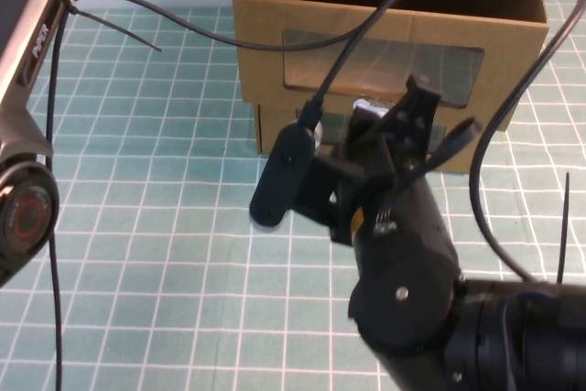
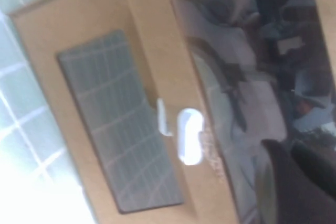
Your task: Open the shoe box
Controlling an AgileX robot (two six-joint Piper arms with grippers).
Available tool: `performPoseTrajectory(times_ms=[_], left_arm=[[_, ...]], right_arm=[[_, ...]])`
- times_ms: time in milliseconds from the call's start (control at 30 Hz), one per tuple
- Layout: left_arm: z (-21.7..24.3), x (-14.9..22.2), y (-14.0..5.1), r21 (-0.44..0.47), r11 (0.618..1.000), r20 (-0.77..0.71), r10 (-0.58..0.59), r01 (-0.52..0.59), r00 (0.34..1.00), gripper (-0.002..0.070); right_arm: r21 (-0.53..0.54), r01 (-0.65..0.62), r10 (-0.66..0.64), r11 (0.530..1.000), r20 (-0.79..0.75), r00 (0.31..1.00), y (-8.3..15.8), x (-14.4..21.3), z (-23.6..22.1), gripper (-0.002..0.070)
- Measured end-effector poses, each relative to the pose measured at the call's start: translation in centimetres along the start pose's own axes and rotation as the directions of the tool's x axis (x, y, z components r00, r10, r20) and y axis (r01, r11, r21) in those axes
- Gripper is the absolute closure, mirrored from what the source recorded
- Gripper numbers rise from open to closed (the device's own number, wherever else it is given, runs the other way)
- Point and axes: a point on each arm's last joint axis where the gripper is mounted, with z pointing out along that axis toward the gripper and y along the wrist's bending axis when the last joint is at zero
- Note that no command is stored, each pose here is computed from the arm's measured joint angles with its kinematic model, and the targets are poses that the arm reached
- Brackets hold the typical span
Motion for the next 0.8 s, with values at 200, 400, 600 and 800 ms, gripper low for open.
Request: performPoseTrajectory(times_ms=[200, 400, 600, 800], left_arm=[[0.0, 0.0, 0.0, 0.0, 1.0, 0.0, 0.0, 0.0, 1.0, 0.0682], [0.0, 0.0, 0.0, 0.0, 1.0, 0.0, 0.0, 0.0, 1.0, 0.0682], [0.0, 0.0, 0.0, 0.0, 1.0, 0.0, 0.0, 0.0, 1.0, 0.0682], [0.0, 0.0, 0.0, 0.0, 1.0, 0.0, 0.003, -0.003, 1.0, 0.0682]], right_arm=[[0.022, 0.032, -0.031, 0.999, -0.04, 0.999, -1.0, 0.7, 1.3, 0.0416], [-0.05, 0.009, -0.013, 0.999, -0.079, 0.997, -0.1, 1.5, 2.6, 0.0324], [-0.046, 0.11, -0.114, 0.993, -0.09, 0.989, 2.1, 2.0, 4.4, 0.0323], [-0.021, 0.154, -0.156, 0.988, -0.164, 0.974, 2.9, 3.2, 6.7, 0.0323]])
